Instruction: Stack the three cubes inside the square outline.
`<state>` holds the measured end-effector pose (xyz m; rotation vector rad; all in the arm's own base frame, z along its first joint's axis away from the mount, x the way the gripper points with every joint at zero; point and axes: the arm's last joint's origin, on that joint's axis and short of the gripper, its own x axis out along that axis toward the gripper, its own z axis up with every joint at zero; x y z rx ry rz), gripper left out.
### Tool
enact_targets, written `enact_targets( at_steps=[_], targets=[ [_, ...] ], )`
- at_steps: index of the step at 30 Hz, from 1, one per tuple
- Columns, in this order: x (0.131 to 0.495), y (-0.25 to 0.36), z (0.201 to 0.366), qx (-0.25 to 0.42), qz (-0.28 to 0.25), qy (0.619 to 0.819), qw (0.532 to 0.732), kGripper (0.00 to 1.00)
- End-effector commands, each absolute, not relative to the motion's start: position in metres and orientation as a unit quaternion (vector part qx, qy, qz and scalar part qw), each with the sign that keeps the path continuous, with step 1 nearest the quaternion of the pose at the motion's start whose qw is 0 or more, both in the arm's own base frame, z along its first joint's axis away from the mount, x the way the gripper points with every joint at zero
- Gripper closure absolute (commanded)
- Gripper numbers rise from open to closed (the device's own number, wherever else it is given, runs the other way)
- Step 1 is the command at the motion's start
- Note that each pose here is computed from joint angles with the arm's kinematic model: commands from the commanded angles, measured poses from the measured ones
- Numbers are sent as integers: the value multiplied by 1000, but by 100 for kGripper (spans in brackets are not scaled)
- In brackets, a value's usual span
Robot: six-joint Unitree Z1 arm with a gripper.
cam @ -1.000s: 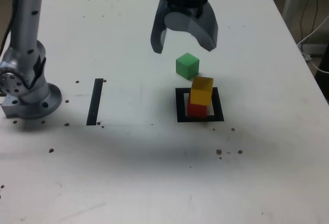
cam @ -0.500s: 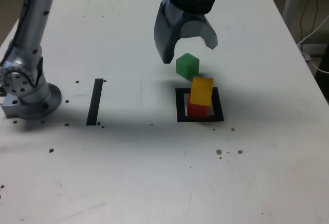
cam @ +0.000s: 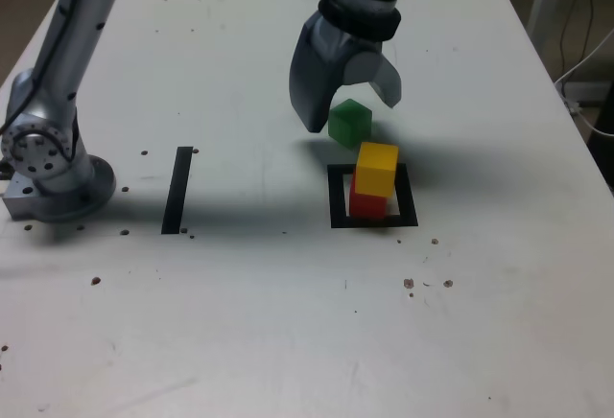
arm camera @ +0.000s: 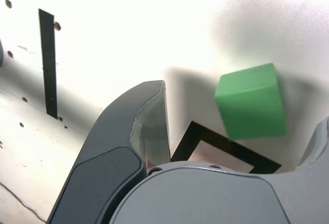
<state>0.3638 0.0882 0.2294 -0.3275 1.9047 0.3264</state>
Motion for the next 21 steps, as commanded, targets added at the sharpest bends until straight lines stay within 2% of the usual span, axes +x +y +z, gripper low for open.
enact_targets(
  at_steps=[1,7,16,21],
  targets=[
    [368,92,224,-142,133,807,557,6],
    [373,103,218,-153,126,805,559,16],
    [382,108,206,-161,113,801,565,59],
    [386,109,203,-157,110,797,572,76]
  ],
)
